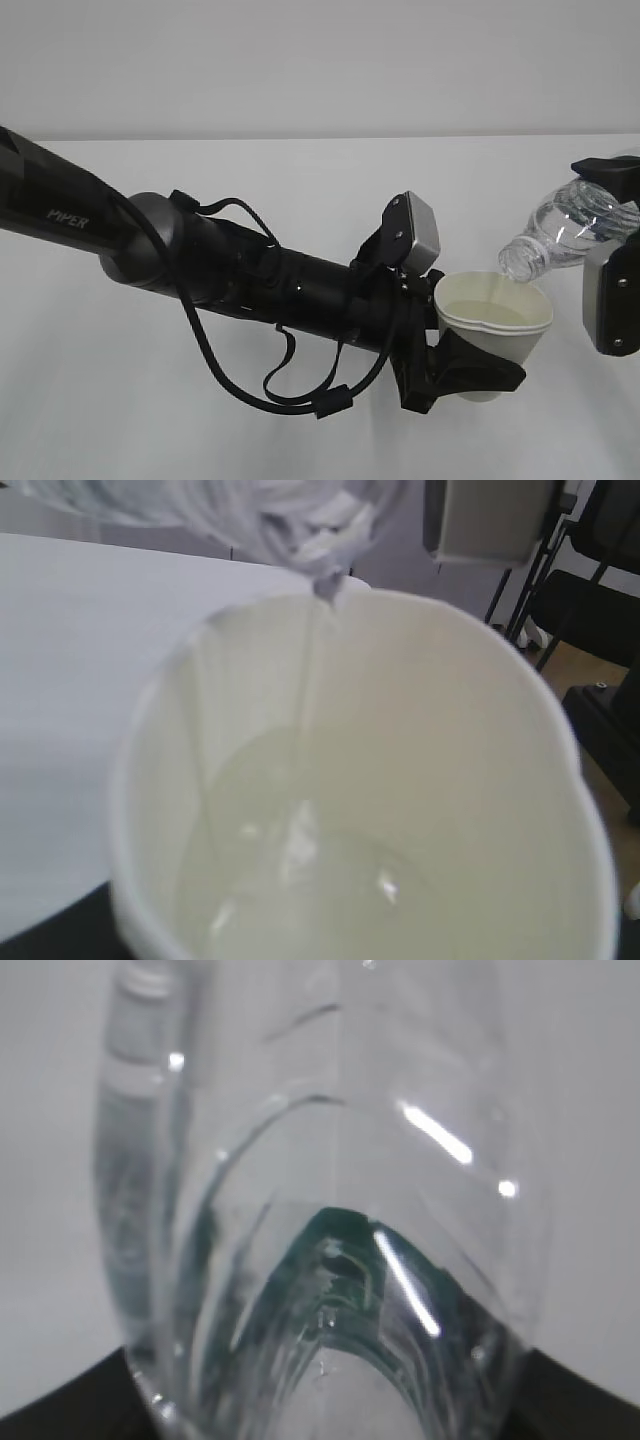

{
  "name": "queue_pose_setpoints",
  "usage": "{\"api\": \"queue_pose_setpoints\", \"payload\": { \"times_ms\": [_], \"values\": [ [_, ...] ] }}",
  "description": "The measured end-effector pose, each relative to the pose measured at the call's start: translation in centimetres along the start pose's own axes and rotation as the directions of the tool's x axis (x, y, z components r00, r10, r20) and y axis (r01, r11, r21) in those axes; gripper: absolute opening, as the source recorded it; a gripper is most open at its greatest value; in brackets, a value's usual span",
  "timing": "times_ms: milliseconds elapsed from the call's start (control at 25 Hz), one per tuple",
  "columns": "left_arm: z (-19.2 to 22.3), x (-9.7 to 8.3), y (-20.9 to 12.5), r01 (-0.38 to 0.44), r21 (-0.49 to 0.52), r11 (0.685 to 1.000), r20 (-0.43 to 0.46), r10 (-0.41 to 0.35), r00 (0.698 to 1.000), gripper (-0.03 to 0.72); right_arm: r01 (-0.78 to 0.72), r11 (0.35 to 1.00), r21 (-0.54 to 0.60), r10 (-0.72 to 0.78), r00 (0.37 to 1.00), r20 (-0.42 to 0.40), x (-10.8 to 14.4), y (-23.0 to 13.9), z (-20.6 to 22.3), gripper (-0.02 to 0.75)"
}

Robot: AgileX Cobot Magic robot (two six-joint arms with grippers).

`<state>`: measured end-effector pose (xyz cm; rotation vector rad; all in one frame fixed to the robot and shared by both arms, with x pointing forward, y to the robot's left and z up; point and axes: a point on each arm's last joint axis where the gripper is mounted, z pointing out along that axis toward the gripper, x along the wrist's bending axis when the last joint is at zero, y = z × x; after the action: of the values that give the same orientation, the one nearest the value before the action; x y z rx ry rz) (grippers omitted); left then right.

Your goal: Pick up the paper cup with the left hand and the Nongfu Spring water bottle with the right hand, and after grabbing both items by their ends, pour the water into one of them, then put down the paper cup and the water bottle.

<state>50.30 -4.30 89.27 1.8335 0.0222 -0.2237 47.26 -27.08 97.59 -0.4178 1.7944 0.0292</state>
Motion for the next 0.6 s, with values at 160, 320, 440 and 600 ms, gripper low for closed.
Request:
{"api": "queue_pose_setpoints", "payload": {
  "times_ms": [160, 320, 440, 600],
  "values": [
    [0.00, 0.00, 0.00, 0.000, 0.000, 1.000, 0.000, 0.000, 1.000, 0.435, 0.005, 1.000, -0.004, -0.005, 1.000, 0.000, 0.00, 0.03, 0.00, 0.428],
    [0.00, 0.00, 0.00, 0.000, 0.000, 1.000, 0.000, 0.000, 1.000, 0.435, 0.005, 1.000, -0.004, -0.005, 1.000, -0.002, 0.02, 0.03, 0.00, 0.428],
    [0.00, 0.00, 0.00, 0.000, 0.000, 1.000, 0.000, 0.000, 1.000, 0.435, 0.005, 1.000, -0.004, -0.005, 1.000, -0.006, 0.05, 0.03, 0.00, 0.428],
    [0.00, 0.00, 0.00, 0.000, 0.000, 1.000, 0.000, 0.000, 1.000, 0.435, 0.006, 1.000, -0.005, -0.006, 1.000, -0.006, 0.05, 0.04, 0.00, 0.428]
  ]
}}
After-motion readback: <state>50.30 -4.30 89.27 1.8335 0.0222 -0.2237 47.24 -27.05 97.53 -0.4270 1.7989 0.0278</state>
